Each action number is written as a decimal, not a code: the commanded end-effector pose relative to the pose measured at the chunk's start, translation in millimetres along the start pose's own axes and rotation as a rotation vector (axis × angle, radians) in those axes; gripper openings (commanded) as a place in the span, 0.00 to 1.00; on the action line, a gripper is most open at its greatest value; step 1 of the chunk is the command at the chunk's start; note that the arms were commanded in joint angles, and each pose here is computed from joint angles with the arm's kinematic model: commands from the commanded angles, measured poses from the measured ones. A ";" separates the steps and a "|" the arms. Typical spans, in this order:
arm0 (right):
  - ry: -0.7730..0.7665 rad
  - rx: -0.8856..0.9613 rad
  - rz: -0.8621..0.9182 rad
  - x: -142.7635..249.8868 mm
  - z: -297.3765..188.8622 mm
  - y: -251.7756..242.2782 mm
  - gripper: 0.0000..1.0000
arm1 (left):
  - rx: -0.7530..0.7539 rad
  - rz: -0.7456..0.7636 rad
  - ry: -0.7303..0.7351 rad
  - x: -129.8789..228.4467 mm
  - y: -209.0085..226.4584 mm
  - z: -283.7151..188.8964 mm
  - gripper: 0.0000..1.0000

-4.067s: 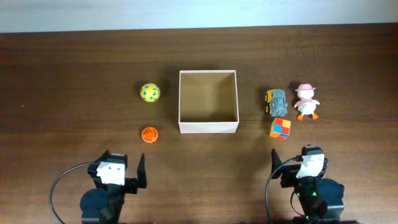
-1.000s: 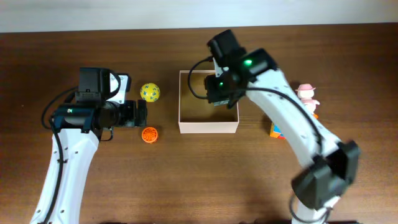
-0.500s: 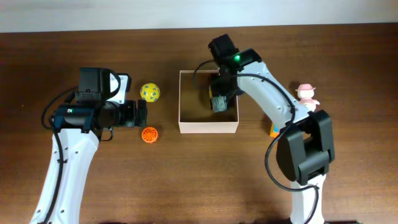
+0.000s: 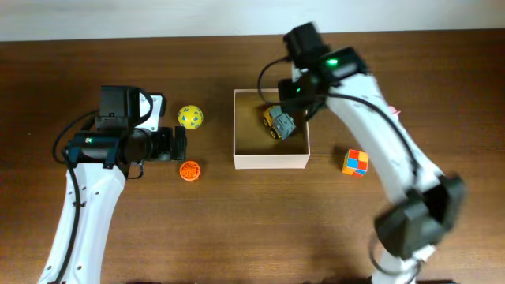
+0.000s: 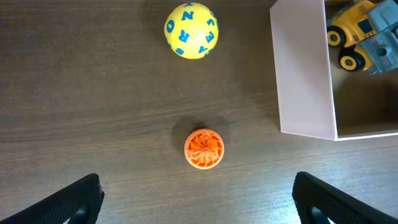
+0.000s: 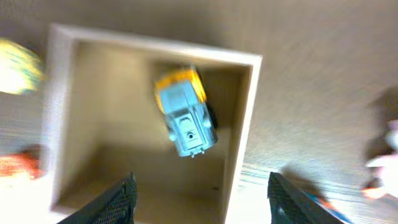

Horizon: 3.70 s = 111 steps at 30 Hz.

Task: Pack container
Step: 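Carry the truck into the box and open the right gripper, then move the right gripper to the pink-hatted duck plush and grasp it, then carry the duck into the box and release it beside the truck, then move the right gripper to the orange-blue cube and grasp it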

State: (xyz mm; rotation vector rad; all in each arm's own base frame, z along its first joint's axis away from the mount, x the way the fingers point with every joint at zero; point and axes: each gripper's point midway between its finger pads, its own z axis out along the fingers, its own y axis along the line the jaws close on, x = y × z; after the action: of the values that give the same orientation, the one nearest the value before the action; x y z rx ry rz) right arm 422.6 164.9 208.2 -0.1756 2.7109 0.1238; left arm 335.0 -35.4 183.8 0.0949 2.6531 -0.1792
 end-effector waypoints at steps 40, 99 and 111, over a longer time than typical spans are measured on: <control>0.514 0.193 0.390 124.7 149.2 -257.6 0.16 | 0.008 -0.011 -0.015 -5.7 0.0 -3.8 0.99; -0.181 0.004 0.082 -19.4 -65.5 -14.9 0.43 | 0.008 -0.011 -0.015 -5.7 0.0 -3.8 0.99; 0.201 0.177 0.353 74.0 -29.5 -156.7 0.67 | 0.008 -0.011 -0.016 -5.8 0.0 -3.9 0.99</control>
State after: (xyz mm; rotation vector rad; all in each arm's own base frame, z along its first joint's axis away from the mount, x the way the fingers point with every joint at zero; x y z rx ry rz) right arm 374.9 4.4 236.2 0.3413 2.7830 -0.0314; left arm 335.0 -35.4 184.0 0.0950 2.6527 -0.1792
